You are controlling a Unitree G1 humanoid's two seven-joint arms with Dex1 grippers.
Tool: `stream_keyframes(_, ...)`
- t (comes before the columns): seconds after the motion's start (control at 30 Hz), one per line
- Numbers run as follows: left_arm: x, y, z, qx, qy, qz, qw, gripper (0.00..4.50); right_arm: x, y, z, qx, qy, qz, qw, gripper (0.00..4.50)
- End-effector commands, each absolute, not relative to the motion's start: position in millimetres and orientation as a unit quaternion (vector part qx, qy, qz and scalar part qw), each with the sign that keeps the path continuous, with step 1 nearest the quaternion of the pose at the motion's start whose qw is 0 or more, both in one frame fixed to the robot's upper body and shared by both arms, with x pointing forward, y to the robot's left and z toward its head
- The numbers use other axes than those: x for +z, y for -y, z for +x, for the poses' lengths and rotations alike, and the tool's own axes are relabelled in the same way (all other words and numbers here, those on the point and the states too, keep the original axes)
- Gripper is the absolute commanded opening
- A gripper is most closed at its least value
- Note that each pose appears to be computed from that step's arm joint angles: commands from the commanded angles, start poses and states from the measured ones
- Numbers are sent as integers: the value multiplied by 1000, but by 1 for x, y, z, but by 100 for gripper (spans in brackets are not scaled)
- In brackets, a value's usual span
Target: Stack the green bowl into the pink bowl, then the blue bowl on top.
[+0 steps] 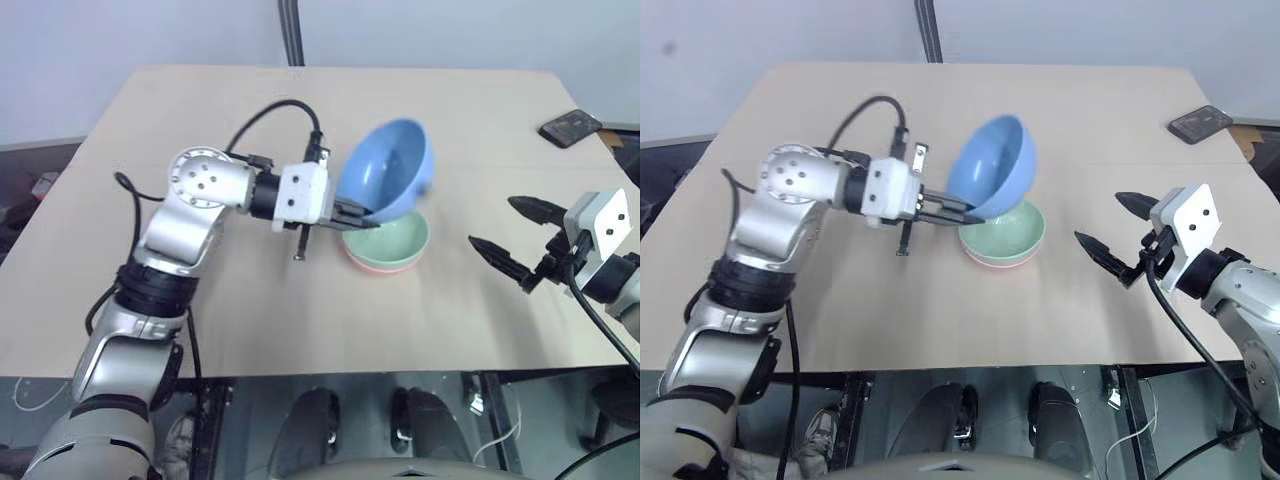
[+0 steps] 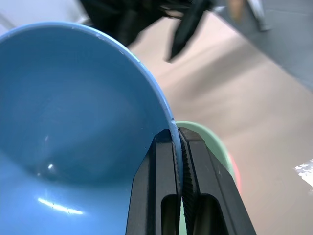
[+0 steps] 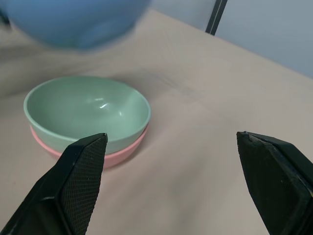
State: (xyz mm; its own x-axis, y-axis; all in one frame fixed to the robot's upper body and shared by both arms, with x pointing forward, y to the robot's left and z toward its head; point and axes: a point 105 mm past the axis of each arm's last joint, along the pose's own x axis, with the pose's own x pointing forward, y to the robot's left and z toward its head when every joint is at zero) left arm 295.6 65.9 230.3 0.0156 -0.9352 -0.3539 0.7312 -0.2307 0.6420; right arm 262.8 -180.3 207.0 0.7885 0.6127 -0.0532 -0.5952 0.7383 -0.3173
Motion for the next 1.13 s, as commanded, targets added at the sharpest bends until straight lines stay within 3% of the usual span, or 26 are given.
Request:
stream_keyframes(0.03, 230, -65, 293, -718, 141, 376, 568, 54, 218, 174, 255, 321, 51, -172, 930, 443)
stream_keyframes(0.13, 231, -69, 293, -728, 137, 366, 563, 162, 218, 174, 254, 319, 50, -170, 931, 443)
stream_keyframes(0.2, 237, -72, 295, -717, 149, 364, 576, 274, 216, 175, 254, 320, 47, -170, 931, 443)
stream_keyframes(0.3, 253, -82, 303, -675, 163, 325, 642, 379, 211, 172, 255, 330, 41, -162, 929, 443)
stream_keyframes(0.43, 256, -111, 312, -599, 148, 248, 747, 379, 207, 168, 258, 350, 43, -160, 922, 443)
stream_keyframes(0.53, 238, -141, 310, -534, 126, 210, 809, 379, 195, 163, 259, 399, 17, -161, 903, 443)
stream_keyframes(0.57, 229, -150, 307, -518, 112, 196, 825, 406, 192, 165, 261, 408, 9, -161, 899, 446)
stream_keyframes(0.63, 213, -160, 296, -509, 87, 168, 839, 447, 187, 169, 264, 418, 0, -157, 895, 450)
stream_keyframes(0.8, 196, -184, 273, -466, 46, 119, 875, 447, 172, 193, 264, 432, -46, -182, 882, 450)
stream_keyframes(1.13, 199, -217, 237, -411, 3, 120, 904, 447, 176, 243, 248, 403, -82, -201, 889, 450)
